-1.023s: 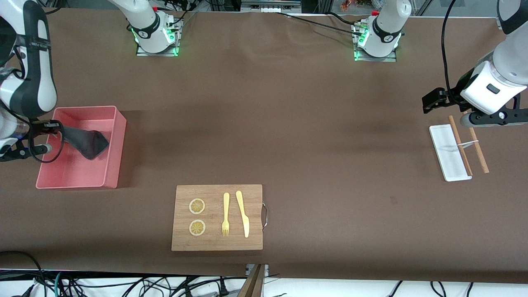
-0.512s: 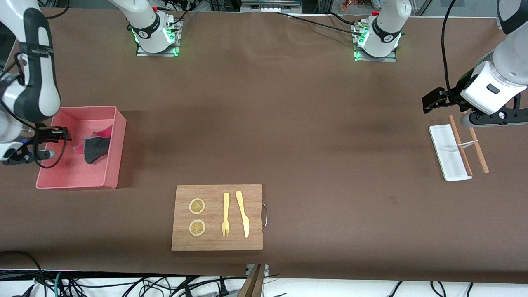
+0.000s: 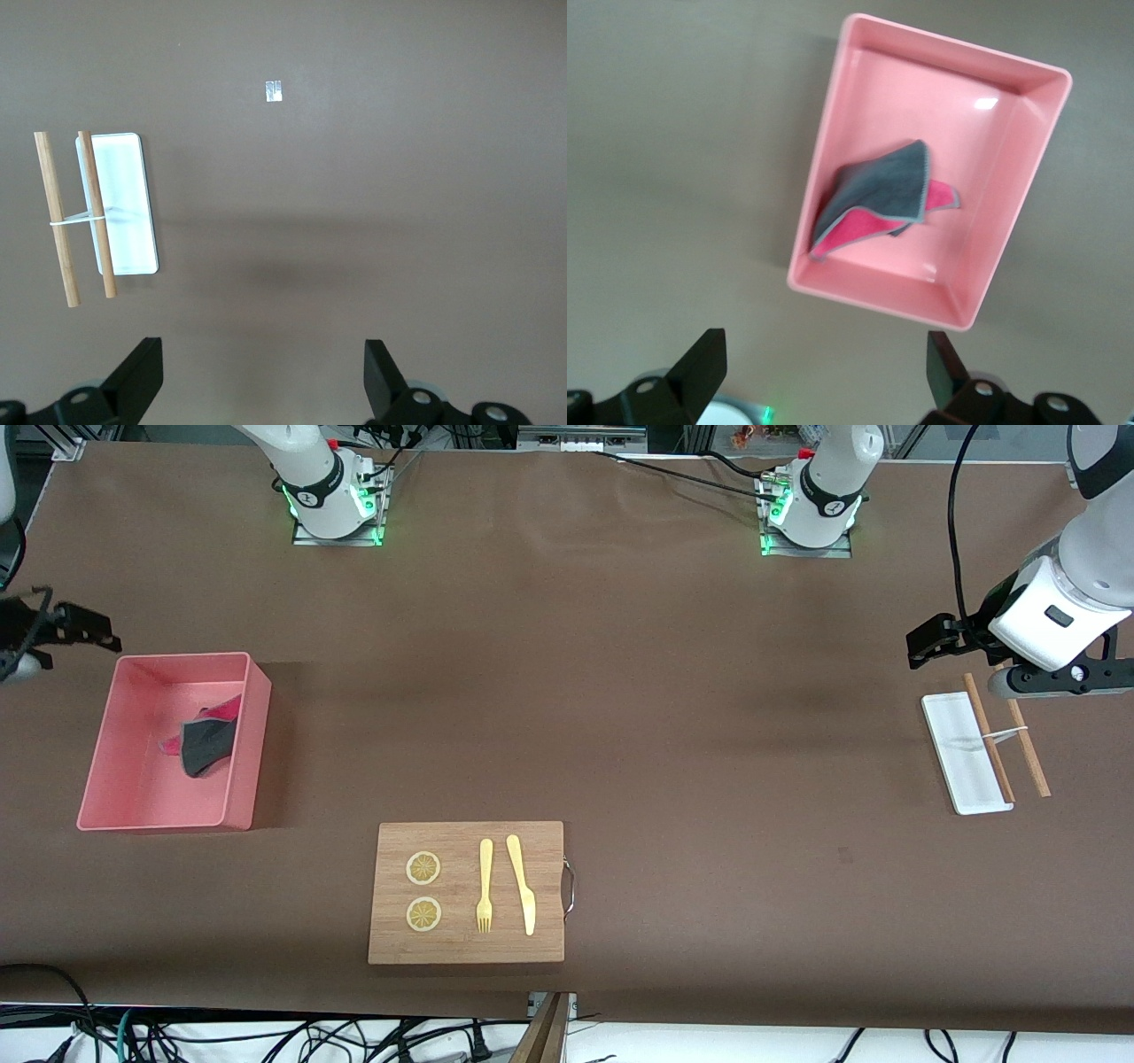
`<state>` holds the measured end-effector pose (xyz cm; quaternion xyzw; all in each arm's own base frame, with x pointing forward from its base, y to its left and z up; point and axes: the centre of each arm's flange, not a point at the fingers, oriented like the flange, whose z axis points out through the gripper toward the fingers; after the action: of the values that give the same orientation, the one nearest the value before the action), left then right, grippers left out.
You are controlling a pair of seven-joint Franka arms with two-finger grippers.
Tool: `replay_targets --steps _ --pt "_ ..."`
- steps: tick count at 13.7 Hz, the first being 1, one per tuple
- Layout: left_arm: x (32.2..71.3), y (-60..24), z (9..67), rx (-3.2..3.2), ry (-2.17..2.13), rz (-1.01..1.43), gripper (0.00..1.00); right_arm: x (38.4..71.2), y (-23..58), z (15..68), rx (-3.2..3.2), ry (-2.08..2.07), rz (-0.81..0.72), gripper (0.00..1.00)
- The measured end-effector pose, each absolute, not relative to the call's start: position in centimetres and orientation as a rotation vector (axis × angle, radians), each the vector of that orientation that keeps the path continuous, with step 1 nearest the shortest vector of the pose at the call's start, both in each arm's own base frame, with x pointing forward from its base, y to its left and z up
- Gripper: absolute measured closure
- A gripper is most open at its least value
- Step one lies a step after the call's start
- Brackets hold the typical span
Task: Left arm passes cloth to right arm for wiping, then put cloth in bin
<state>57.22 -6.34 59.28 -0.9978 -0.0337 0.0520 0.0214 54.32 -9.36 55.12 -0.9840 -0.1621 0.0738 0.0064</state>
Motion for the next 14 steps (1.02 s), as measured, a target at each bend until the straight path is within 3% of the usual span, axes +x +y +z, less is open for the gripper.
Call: replay_targets --steps 3,6,14 --pt "57.2 -6.4 59.3 -3.093 -0.104 0.162 0.0 54.0 -3.4 59.1 -3.071 -0.599 0.257 0.0" --pt "57.2 -6.4 59.2 -3.093 -0.104 0.164 0.0 53.7 1.3 60.2 -3.121 -0.416 0.286 0.0" --pt "57.2 -6.4 59.2 -3.092 -0.104 0.167 0.0 54.3 1.0 63.6 -3.152 -0.346 0.129 0.0"
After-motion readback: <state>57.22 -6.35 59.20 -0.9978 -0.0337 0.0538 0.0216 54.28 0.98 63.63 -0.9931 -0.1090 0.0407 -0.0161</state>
